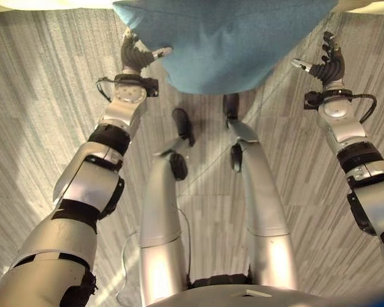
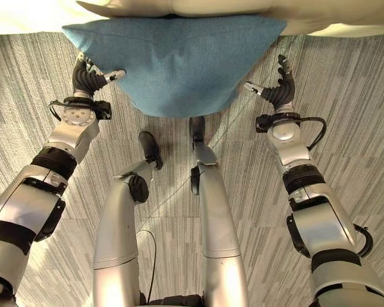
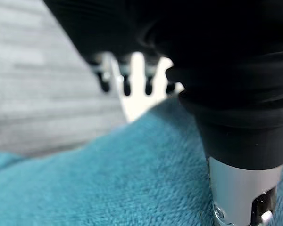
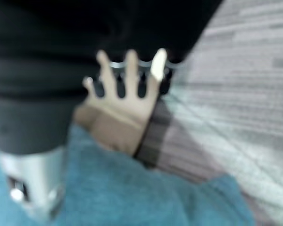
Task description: Pick up all the scattered cushions and arrange them neatly on the sofa.
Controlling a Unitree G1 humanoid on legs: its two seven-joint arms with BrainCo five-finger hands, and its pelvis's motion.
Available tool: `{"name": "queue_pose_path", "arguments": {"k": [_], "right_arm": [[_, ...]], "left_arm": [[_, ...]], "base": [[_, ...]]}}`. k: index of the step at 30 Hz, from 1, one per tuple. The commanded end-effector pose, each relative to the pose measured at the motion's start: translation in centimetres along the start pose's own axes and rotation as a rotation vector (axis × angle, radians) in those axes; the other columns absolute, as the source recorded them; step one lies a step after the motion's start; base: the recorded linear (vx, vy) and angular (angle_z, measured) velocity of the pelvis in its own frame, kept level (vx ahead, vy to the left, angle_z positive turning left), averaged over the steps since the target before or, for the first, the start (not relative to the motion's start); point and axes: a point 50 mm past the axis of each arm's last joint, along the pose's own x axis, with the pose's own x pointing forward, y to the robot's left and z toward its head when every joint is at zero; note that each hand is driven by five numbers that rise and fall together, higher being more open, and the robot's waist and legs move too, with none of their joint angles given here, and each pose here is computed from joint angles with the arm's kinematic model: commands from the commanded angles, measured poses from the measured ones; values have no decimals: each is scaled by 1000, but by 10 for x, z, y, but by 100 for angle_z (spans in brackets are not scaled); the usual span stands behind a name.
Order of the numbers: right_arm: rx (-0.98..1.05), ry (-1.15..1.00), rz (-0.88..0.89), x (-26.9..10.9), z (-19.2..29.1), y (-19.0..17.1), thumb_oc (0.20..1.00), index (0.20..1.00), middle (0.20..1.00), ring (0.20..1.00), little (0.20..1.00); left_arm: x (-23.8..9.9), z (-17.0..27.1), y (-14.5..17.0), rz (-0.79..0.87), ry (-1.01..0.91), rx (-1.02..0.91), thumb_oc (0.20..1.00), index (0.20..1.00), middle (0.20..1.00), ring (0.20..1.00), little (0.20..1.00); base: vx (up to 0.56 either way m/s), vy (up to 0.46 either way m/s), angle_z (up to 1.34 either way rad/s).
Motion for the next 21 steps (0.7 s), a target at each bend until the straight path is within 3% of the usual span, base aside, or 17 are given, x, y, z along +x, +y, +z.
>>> {"name": "queue_pose_path", "arguments": {"k": [1,7,12,13,14,21], "right_arm": [[36,51,71,-19,-25,22,1000,1000,1000,1000,1000],[32,-87,190,-6,30,76,1000,1000,1000,1000,1000],[92,-179,216,-7,61,94,1000,1000,1000,1000,1000],[115,-192,216,-9,64,95,881,881,881,881,881],[141,-225,217,-10,72,95,200,200,200,200,200],[174,-252,167,-17,61,73,200,200,200,200,200]], "left_arm": [[-19,-44,-9,-20,116,1,1000,1000,1000,1000,1000],[-11,-2,-47,-69,10,-86,1000,1000,1000,1000,1000],[-11,22,-60,-73,-54,-198,1000,1000,1000,1000,1000],[-12,25,-60,-73,-67,-215,868,868,868,868,868],[-13,30,-61,-73,-86,-250,200,200,200,200,200],[-25,19,-56,-57,-82,-395,200,200,200,200,200]], "base": [[15,-54,0],[7,-51,1],[-1,-45,0],[2,-40,1],[5,-37,2],[2,-49,2]]}}
